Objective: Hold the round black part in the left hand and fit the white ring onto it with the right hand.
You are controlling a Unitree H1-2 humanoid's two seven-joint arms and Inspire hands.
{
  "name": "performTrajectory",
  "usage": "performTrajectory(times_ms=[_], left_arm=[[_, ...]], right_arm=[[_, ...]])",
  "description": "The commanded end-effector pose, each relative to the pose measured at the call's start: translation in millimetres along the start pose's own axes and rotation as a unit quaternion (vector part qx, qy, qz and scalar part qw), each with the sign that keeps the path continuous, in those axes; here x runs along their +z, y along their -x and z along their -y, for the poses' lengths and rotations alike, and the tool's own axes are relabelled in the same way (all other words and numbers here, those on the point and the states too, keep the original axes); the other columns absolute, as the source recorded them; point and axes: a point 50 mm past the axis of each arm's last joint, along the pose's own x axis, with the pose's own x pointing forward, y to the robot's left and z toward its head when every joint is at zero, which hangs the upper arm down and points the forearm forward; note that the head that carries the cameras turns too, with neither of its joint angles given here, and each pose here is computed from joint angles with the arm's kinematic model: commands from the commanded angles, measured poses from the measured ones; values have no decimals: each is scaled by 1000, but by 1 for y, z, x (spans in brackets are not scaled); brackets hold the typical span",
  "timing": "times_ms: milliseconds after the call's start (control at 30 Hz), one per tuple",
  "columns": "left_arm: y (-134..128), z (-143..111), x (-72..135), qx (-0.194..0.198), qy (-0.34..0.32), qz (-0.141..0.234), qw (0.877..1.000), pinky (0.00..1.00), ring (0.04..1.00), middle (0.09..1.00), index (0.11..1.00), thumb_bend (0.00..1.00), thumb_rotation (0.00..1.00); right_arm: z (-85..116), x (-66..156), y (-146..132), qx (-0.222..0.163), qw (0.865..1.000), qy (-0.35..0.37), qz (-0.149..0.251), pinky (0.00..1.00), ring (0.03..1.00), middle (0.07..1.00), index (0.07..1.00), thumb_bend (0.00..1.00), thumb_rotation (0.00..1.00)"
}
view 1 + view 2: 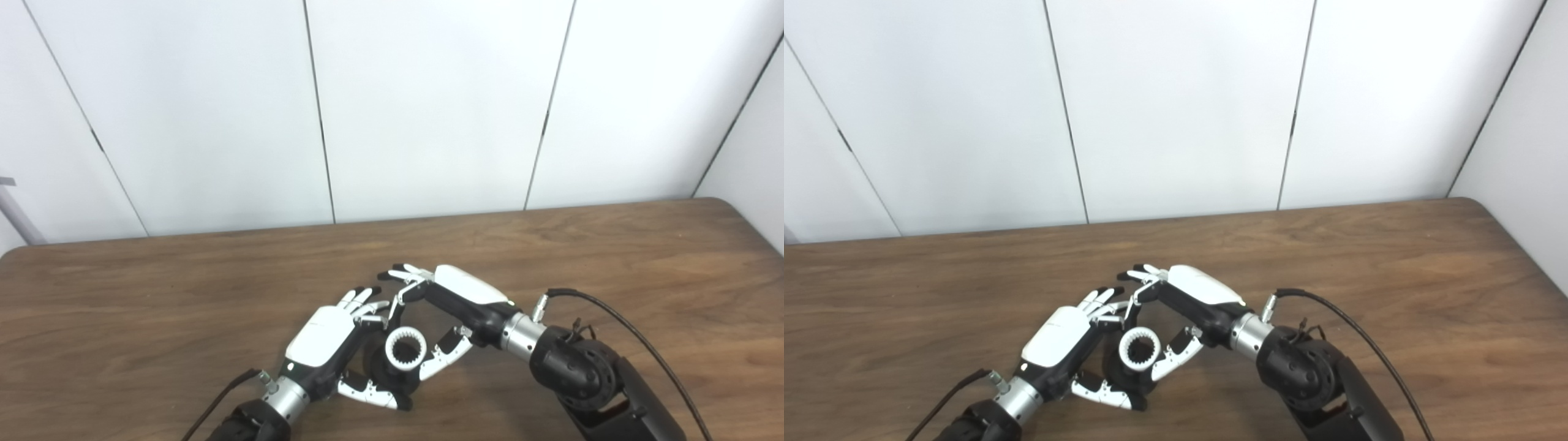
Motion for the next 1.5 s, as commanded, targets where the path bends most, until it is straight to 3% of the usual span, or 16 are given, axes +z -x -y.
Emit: performTrajectory(times_ms=[0,600,1467], left_arm=[[30,37,-7,-99,-2,-26,995,1000,975,864,481,520,48],[29,36,-3,-103,-2,-28,994,1000,975,863,481,520,48],[32,35,-7,-104,-3,-28,994,1000,971,859,481,520,48]], right_arm=[[13,10,-5,-30,999,8,27,1000,1000,938,478,514,123],[12,16,-13,-34,999,1,37,1000,1000,939,478,515,123],[-2,10,-5,-30,999,-15,21,1000,1000,944,478,515,123]])
